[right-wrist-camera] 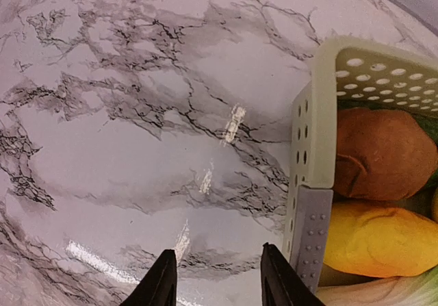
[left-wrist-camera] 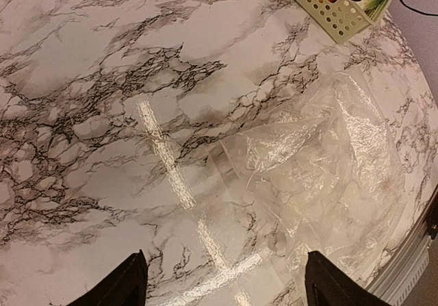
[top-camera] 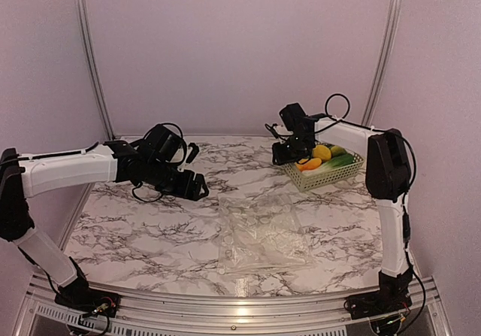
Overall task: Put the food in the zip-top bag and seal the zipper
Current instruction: Move the bin to the center of the board.
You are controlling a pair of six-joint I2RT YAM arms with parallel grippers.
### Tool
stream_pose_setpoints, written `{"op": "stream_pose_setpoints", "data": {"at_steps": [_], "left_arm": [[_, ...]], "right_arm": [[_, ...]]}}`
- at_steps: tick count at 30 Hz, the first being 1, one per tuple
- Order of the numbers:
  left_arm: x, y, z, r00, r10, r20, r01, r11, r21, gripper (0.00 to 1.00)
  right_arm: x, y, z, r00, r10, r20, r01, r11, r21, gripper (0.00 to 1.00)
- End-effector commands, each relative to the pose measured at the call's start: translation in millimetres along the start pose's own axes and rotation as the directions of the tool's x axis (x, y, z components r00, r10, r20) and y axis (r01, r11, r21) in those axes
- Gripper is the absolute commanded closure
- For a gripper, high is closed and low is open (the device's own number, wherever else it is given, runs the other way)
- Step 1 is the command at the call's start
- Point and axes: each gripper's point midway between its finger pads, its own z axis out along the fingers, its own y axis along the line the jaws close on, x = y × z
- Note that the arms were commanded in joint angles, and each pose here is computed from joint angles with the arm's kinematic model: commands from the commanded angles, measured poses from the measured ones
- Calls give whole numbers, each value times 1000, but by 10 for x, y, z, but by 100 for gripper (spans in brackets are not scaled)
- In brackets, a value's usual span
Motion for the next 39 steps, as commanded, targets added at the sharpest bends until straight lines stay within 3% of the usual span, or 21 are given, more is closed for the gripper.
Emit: {"op": "stream_pose_setpoints", "data": {"at_steps": [1, 10, 25, 30, 34, 39], "left_arm": [[107, -11, -82, 1000, -7, -26, 7, 1000, 7, 18], [183, -41, -35, 998, -1, -61, 3, 1000, 28, 20], [169, -120, -83, 998, 11, -57, -7, 998, 57, 21], [181, -127, -87, 998, 13, -57, -10, 998, 58, 21], [184, -143, -76, 998, 13, -58, -10, 998, 65, 21], [243, -171, 7, 997, 16, -75, -9, 996, 83, 21]], "right_arm": [[-148, -54, -121, 999, 3, 34, -4, 1000, 22, 62], [-451, -54, -467, 988, -25, 152, 20, 999, 38, 63], [-43, -294, -45, 1000, -29, 2, 29, 987, 156, 58], [130, -274, 5, 999, -35, -41, 40, 989, 139, 64], [211, -251, -95, 997, -41, -60, 49, 991, 125, 80], [330, -278, -324, 996, -59, -61, 67, 988, 139, 82]]}}
